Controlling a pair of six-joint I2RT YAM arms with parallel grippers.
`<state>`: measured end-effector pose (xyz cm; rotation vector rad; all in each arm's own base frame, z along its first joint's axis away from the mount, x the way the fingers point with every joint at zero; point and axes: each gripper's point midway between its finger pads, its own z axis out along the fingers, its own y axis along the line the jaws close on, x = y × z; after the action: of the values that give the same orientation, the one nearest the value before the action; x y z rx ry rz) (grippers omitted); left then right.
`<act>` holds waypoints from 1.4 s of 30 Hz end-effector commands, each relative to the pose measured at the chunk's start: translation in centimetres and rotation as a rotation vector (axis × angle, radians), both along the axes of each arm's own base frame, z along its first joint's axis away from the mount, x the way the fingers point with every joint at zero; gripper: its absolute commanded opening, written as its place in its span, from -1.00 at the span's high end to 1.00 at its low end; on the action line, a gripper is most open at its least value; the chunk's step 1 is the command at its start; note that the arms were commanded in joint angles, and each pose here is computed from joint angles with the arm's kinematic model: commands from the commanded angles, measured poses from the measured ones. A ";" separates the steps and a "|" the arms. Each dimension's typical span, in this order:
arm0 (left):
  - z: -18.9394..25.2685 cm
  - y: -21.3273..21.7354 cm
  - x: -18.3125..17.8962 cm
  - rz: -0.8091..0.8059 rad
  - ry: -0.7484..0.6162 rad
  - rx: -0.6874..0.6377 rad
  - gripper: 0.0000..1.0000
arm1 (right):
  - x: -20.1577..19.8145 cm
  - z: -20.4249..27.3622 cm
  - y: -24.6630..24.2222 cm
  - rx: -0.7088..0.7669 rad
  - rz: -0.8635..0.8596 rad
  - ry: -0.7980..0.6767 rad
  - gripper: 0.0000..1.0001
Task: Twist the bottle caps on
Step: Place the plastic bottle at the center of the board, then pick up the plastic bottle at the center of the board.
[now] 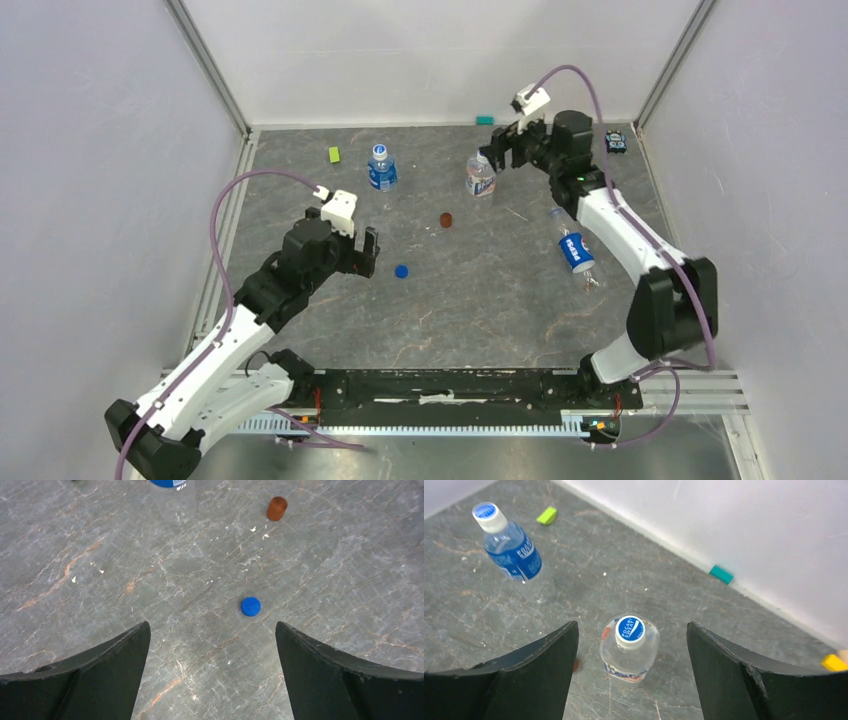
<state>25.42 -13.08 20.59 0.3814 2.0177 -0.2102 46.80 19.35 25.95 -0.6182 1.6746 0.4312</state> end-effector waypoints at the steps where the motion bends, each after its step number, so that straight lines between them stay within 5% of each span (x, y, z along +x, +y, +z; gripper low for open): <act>1: 2.9 -1.1 -0.1 -0.037 -0.099 -0.128 -1.00 | -2.7 5.4 -2.9 0.020 -0.029 -0.058 -0.70; 10: 5.1 -0.6 -3.0 -0.094 -0.263 -0.289 -1.00 | -10.3 -4.0 -10.6 -0.080 -0.255 0.214 -0.76; 16: 3.5 -1.0 -2.5 -0.080 -0.173 -0.249 -1.00 | -14.1 -9.9 -14.7 -0.242 -0.389 0.383 -0.76; 24: 1.5 -1.3 -2.3 -0.073 -0.062 -0.202 -1.00 | -14.7 -12.2 -19.3 -0.446 -0.526 0.477 -0.75; 42: 1.2 -1.4 -2.8 -0.103 -0.053 -0.183 -1.00 | -15.8 -20.7 -18.6 -0.326 -0.370 0.753 -0.64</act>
<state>22.43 -14.13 19.55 0.3910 1.9590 -0.4029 30.46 0.34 6.09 -0.3878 2.5577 0.0405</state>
